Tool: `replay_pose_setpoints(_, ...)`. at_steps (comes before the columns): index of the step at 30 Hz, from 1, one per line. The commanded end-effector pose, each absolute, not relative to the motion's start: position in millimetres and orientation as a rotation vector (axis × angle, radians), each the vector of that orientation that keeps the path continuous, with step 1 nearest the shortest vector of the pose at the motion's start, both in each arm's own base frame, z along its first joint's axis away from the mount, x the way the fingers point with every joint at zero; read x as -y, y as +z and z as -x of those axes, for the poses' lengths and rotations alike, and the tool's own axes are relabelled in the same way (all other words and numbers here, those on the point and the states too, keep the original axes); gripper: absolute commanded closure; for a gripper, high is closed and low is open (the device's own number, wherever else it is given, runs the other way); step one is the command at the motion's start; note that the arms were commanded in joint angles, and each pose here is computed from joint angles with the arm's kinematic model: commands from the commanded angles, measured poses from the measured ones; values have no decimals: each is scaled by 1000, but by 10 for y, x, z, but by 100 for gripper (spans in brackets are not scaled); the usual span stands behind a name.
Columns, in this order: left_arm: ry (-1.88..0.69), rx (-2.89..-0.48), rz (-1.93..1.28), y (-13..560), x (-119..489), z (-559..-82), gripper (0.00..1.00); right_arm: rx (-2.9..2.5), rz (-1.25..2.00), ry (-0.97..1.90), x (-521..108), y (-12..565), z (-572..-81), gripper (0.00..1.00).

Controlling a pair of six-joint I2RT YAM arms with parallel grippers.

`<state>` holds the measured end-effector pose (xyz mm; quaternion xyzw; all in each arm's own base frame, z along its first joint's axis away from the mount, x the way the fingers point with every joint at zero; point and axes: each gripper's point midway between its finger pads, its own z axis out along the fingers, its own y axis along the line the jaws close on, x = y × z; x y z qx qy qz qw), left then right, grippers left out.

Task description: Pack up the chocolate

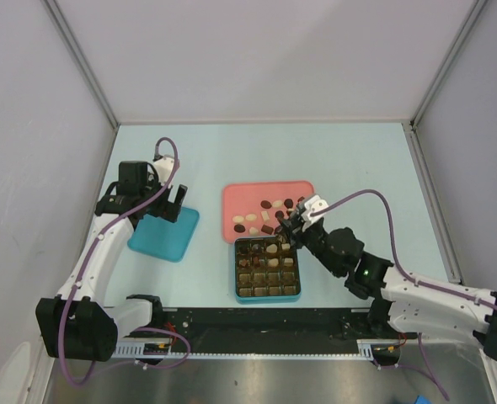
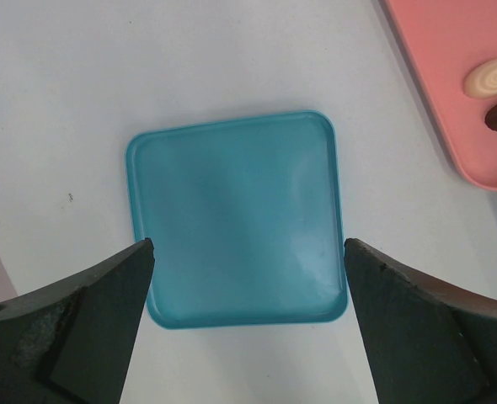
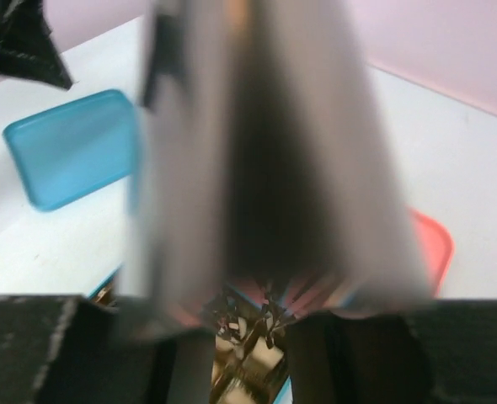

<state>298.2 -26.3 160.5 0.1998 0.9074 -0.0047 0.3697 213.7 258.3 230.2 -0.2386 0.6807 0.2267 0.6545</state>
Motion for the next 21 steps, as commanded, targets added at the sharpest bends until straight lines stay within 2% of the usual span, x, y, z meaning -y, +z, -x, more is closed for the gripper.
replay_pose_setpoints(1,-4,-2265,-499,1781,262,-3066,0,-1390,437,531,-2670,2794,-2571,66)
replay_pose_setpoints(4,1,-2270,-500,1767,250,-3059,0,-1320,391,532,-2687,3014,-2859,66)
replay_pose_setpoints(11,8,-2270,-501,1772,243,-3055,0,-1300,439,490,-3010,2920,-3415,68)
replay_pose_setpoints(13,7,-2268,-501,1778,246,-3057,0,-1333,447,489,-3076,2738,-3545,68)
replay_pose_setpoints(16,10,-2267,-502,1785,242,-3053,0,-1361,441,488,-3098,2598,-3694,64)
replay_pose_setpoints(18,14,-2264,-503,1794,234,-3052,0,-1378,447,485,-3123,2497,-3754,57)
replay_pose_setpoints(21,17,-2265,-503,1793,232,-3045,0,-1392,458,482,-3141,2418,-3802,55)
